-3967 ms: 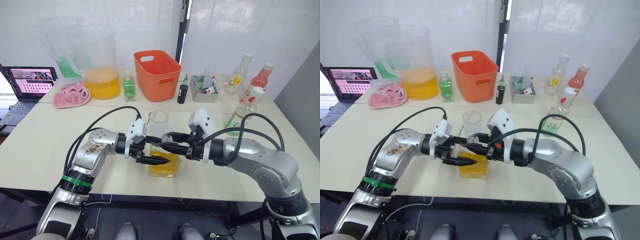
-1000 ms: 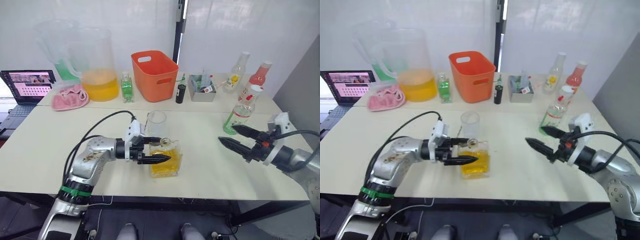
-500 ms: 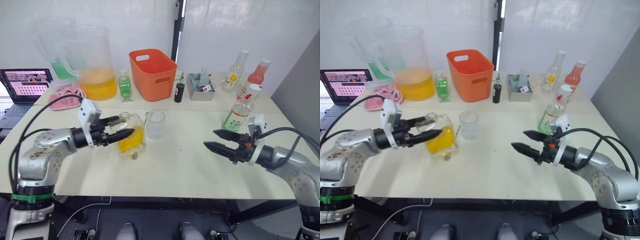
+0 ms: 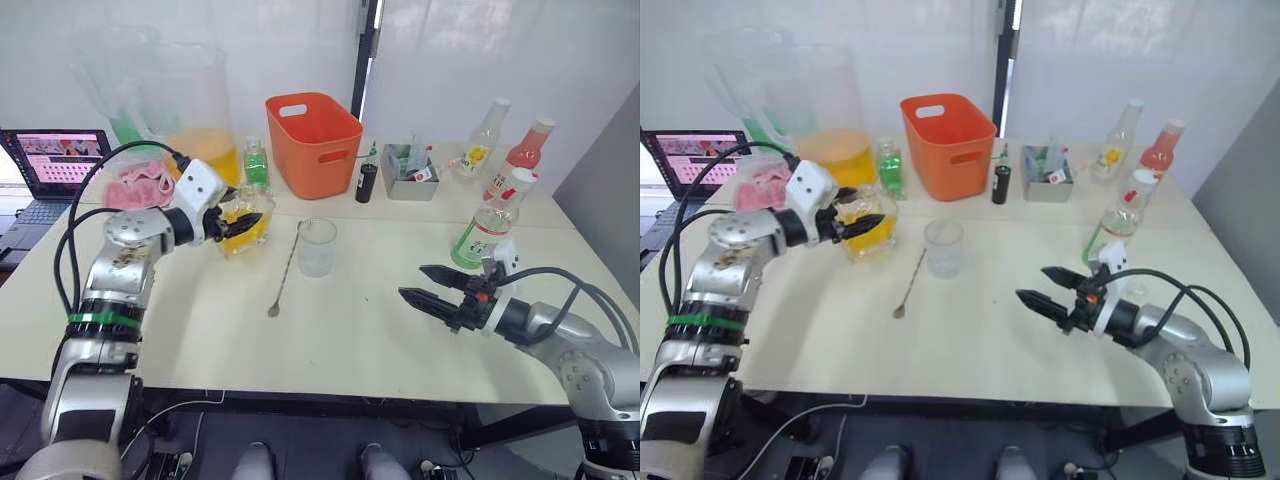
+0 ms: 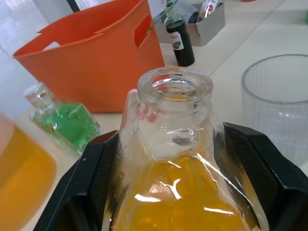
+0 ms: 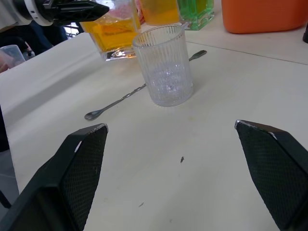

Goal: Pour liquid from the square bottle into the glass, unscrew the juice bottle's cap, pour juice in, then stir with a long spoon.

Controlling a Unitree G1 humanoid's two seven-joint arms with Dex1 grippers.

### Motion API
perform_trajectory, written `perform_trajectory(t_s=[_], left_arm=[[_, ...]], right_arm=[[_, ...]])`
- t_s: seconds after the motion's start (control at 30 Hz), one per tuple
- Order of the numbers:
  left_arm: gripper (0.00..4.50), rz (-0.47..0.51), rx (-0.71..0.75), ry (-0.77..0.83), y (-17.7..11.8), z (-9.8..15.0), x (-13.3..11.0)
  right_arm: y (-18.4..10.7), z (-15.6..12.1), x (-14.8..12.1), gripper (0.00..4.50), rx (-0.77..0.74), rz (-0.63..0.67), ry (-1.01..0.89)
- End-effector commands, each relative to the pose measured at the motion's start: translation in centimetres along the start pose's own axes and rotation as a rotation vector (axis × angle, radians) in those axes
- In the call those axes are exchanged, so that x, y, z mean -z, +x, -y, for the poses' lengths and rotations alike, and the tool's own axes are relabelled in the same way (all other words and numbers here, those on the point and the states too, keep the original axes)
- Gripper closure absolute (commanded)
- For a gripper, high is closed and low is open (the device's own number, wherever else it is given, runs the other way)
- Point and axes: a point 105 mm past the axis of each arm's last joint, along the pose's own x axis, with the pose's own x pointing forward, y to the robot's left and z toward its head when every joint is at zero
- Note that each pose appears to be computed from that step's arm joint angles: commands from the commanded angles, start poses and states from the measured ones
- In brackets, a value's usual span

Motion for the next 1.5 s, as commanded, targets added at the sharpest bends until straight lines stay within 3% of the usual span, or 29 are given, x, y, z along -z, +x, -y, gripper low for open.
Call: perform_trajectory(t_s=[0.03, 0.33, 0.5, 0.97, 1.5], left_arm=[[1.70, 0.134, -0.094, 0.232, 1.2, -1.7, -4.7], [1.70, 0.171, -0.184, 0.403, 4.7, -1.5, -6.2], [1.70, 0.223, -0.170, 0.463, 6.6, 0.2, -7.2], [1.70, 0.241, -0.149, 0.753, 8.0, 2.9, -7.2], [1.70, 0.207, -0.171, 0.828, 8.1, 2.8, -6.1]], right_arm=[[-0.4, -0.4, -1.1, 0.02, 0.032, 0.045, -0.057], [-0.6, -1.0, -0.9, 0.02, 0.076, 0.069, -0.040], [-1.2, -1.1, -1.8, 0.02, 0.106, 0.081, -0.063], [-1.4, -2.7, -4.0, 0.02, 0.099, 0.097, -0.102], [-1.3, -2.0, -4.7, 0.02, 0.136, 0.109, -0.131]])
